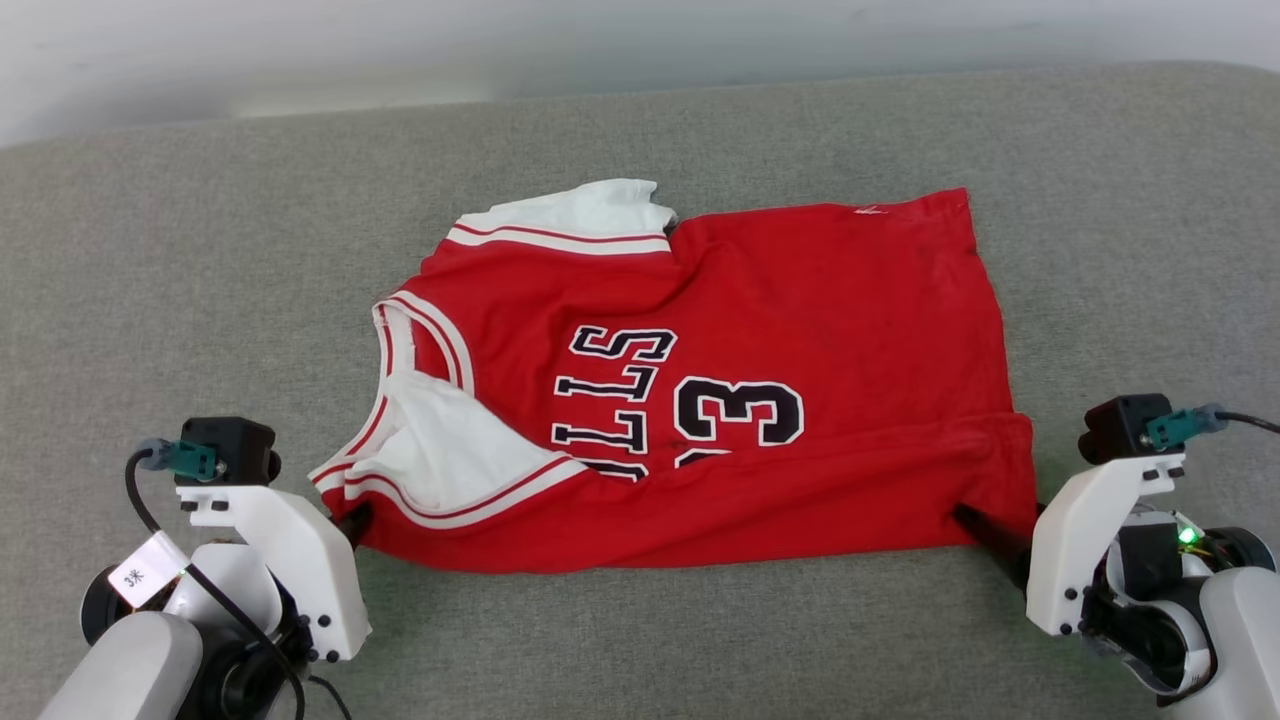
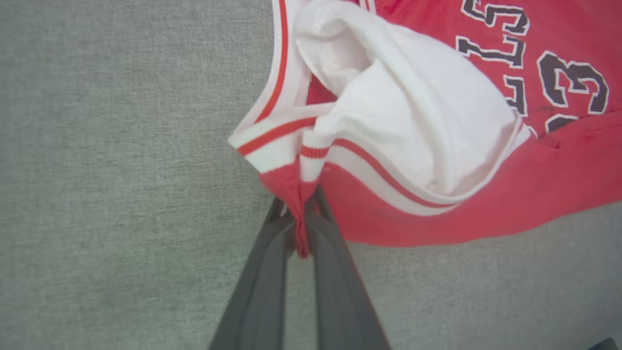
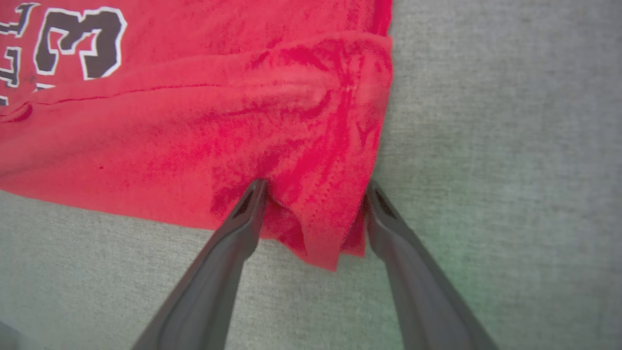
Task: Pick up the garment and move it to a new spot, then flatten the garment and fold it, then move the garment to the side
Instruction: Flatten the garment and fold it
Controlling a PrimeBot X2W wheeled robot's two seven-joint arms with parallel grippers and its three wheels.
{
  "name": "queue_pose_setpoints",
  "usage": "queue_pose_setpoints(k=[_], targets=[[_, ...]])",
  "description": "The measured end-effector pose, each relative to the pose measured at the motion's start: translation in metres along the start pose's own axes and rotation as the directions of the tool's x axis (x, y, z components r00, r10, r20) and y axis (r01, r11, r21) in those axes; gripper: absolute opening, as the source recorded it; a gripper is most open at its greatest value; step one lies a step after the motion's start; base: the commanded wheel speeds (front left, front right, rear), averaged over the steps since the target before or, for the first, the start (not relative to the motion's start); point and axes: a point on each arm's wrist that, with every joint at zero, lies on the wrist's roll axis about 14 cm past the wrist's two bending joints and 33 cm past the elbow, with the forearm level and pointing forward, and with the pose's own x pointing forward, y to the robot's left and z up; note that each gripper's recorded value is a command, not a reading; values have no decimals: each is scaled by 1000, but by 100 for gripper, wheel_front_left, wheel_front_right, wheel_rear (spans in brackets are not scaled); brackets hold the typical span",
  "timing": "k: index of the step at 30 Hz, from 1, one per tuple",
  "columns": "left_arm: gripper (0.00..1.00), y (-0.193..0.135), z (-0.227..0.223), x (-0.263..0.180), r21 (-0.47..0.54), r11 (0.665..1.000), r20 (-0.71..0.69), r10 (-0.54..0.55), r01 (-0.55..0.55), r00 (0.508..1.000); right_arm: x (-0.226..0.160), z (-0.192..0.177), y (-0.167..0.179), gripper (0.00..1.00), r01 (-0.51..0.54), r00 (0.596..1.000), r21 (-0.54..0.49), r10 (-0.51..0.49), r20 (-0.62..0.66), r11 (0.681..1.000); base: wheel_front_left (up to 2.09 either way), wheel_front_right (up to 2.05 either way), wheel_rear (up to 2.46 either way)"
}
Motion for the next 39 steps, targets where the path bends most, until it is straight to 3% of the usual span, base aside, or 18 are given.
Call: queue_pose_setpoints(k=[5, 6, 7, 8, 16, 24, 32, 39], targets=[[0, 2, 9, -2, -18, 1000, 57, 15, -14, 998, 15, -11, 4, 100, -24, 996, 1, 24, -86, 1000, 0, 0, 0], [0, 3, 12, -2, -21, 1000, 72, 17, -16, 997, 16, -13, 4, 93, -26, 995, 0, 26, -101, 1000, 0, 0, 0], [0, 4, 14, -3, -18, 1000, 81, 23, -21, 996, 18, -13, 4, 39, -30, 994, 0, 30, -108, 1000, 0, 0, 0], [0, 4, 15, -3, -20, 999, 91, 28, -26, 996, 18, -13, 5, 0, -34, 993, 6, 34, -111, 999, 0, 0, 0], [0, 2, 21, -12, -46, 998, 154, 45, -38, 987, 11, -1, 8, 0, -56, 997, 14, 57, -61, 998, 0, 0, 0], [0, -4, 15, -38, -103, 993, 228, 82, -60, 970, -21, 9, 10, 0, -57, 998, -25, 58, 32, 998, 0, 0, 0], [0, -3, -22, -71, -157, 983, 199, 120, -90, 973, -54, -13, 8, 0, -42, 998, -18, 43, 41, 999, 0, 0, 0], [0, -5, -76, -81, -235, 967, 73, 122, -101, 990, -65, -49, 12, 0, -42, 999, 33, 42, -2, 999, 0, 0, 0]])
